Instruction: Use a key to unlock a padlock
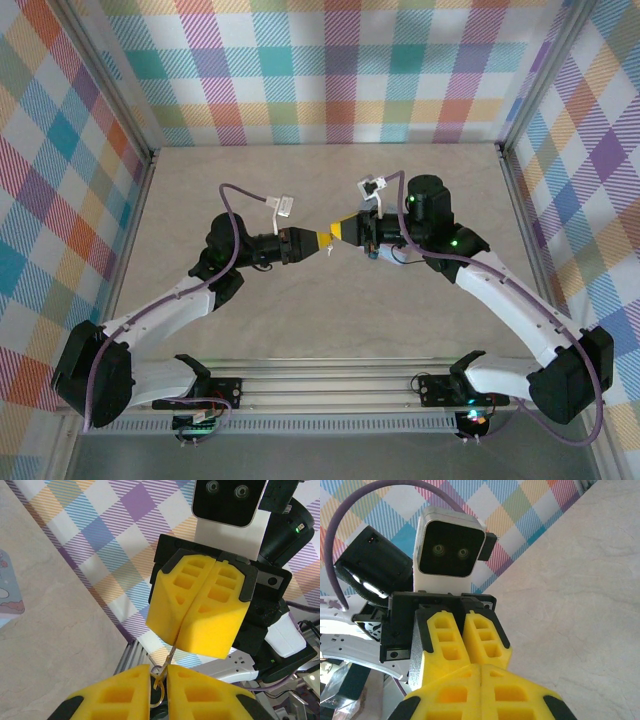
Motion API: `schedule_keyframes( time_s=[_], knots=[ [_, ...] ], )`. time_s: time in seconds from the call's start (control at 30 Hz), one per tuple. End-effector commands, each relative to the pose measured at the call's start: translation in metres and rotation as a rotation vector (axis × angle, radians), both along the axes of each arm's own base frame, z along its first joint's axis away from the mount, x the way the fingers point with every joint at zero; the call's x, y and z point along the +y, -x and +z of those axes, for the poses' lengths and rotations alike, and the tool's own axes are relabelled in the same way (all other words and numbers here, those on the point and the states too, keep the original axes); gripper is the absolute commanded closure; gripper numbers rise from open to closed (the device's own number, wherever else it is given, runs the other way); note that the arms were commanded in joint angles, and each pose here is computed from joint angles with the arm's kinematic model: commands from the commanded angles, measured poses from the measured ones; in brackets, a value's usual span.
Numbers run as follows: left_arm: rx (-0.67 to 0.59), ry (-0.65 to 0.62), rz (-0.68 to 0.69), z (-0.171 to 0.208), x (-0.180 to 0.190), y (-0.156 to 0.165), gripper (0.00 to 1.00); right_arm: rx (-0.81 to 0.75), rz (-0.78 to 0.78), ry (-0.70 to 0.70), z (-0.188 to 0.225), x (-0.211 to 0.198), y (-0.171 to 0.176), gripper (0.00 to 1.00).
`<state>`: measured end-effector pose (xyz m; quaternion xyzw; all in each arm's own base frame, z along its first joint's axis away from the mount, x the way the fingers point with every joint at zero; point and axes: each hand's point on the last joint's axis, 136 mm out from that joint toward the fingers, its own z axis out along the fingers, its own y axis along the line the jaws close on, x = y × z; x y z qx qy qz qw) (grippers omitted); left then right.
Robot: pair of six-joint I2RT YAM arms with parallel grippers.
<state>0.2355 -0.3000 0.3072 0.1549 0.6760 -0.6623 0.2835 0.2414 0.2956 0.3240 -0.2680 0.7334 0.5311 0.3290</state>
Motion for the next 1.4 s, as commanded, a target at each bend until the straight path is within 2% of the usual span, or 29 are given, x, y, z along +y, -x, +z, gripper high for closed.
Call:
schedule_keyframes(
  time_s=[0.0, 0.07, 0.3, 0.47, 0.53, 0.6, 0.77, 0.9, 1.13, 1.37],
  knots=[
    [-0.041, 0.026, -0.018, 0.013, -0.002, 0.003, 0.92, -0.033, -0.004, -0.030, 0.012, -0.003, 0.001, 1.00],
    [-0.043, 0.026, -0.019, 0.014, -0.002, 0.003, 1.00, -0.032, -0.010, -0.033, 0.012, -0.004, 0.000, 1.00],
    [-0.069, 0.007, -0.005, 0.014, -0.001, 0.003, 1.00, -0.028, -0.021, -0.044, 0.015, -0.006, -0.001, 1.00],
    [-0.106, -0.108, 0.024, 0.000, 0.002, 0.001, 1.00, -0.011, -0.152, -0.019, 0.011, -0.019, -0.013, 0.59],
    [-0.128, -0.169, 0.037, -0.007, 0.005, 0.000, 1.00, 0.011, -0.251, 0.011, 0.004, -0.032, -0.022, 0.49],
    [-0.145, -0.240, 0.053, -0.016, 0.009, -0.001, 1.00, 0.029, -0.356, 0.071, -0.011, -0.047, -0.030, 0.44],
    [-0.157, -0.350, 0.086, -0.036, 0.016, -0.005, 1.00, 0.171, -0.602, 0.256, -0.065, -0.082, -0.050, 0.43],
    [-0.136, -0.414, 0.117, -0.055, 0.021, -0.011, 1.00, 0.305, -0.683, 0.362, -0.119, -0.085, -0.056, 0.43],
    [-0.079, -0.506, 0.153, -0.090, 0.026, -0.021, 1.00, 0.312, -0.871, 0.735, -0.195, -0.091, -0.075, 0.39],
    [-0.063, -0.559, 0.166, -0.108, 0.032, -0.022, 1.00, 0.272, -1.008, 0.828, -0.223, -0.103, -0.101, 0.38]
  ],
)
